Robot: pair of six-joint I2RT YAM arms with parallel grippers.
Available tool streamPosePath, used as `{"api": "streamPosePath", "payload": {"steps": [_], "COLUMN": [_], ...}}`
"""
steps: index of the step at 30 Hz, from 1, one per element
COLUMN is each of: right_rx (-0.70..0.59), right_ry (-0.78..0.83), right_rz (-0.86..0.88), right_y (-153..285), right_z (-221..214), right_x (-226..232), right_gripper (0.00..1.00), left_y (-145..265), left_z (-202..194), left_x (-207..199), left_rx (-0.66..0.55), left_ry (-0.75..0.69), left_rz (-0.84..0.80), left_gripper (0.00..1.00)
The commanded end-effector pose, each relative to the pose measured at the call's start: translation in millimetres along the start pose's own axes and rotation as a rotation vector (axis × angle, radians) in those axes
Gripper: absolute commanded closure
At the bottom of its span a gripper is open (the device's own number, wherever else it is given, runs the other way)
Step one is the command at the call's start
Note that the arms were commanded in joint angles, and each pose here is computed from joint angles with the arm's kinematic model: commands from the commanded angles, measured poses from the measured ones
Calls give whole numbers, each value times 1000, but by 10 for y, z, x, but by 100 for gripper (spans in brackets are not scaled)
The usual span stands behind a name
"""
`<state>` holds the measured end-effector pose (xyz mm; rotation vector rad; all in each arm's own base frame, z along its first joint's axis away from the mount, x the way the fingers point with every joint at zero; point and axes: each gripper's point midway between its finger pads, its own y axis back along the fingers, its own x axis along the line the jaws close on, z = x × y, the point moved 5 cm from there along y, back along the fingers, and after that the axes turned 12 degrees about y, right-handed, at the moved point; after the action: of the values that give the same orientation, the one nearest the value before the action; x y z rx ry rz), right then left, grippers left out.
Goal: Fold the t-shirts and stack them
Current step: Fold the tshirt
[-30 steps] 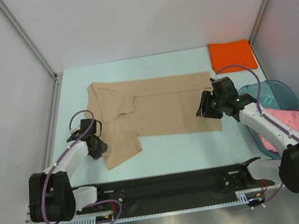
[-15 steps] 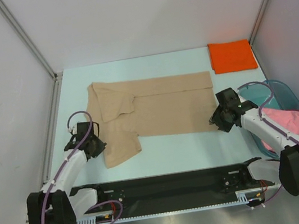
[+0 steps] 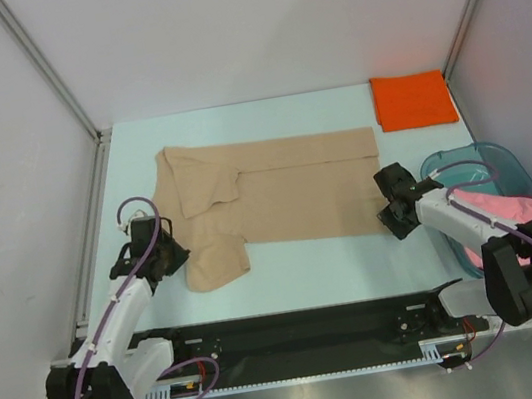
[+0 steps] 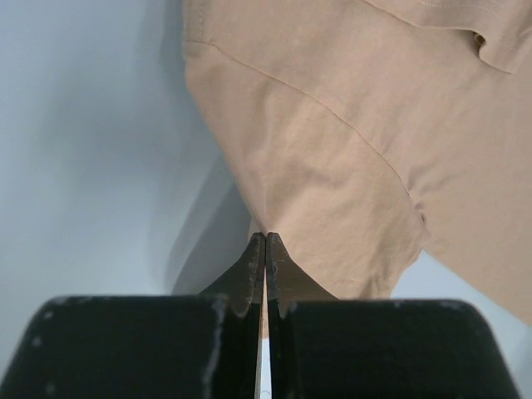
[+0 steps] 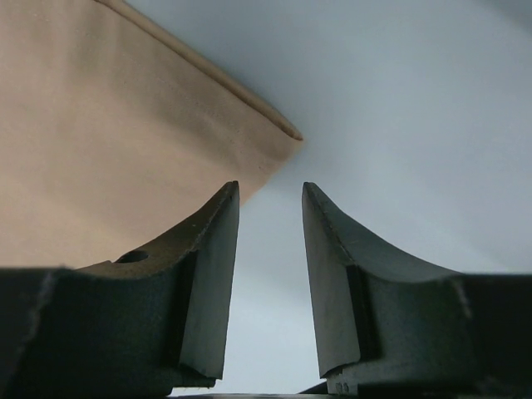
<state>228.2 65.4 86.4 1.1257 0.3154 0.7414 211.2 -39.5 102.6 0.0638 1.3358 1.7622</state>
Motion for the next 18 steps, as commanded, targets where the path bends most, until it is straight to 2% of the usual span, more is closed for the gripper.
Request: {"api": "streamPosePath", "payload": {"steps": [1,11,14,18], "right_rx": [-54,-40,-30,-25], "right_ry": [-40,-32,-16,0], "right_rz": [-36,-98,-103,-110], "right_y": [-80,-281,-345,-398], "right_z": [49,-33,-68,-94], "right_x": [4,-40,-43,-78], "right_gripper": [59,62,65,74], "left_y": [13,120,153,196], "left_z": [-10,84,94,130], "left_x": [-75,-215,-209,-217], "left_rx": [4,-23,-31,-52], "left_ry": [-19,-10,-8,0], "left_rz": [-57,-117,-114,-115], "left_gripper": [100,100,100,100]}}
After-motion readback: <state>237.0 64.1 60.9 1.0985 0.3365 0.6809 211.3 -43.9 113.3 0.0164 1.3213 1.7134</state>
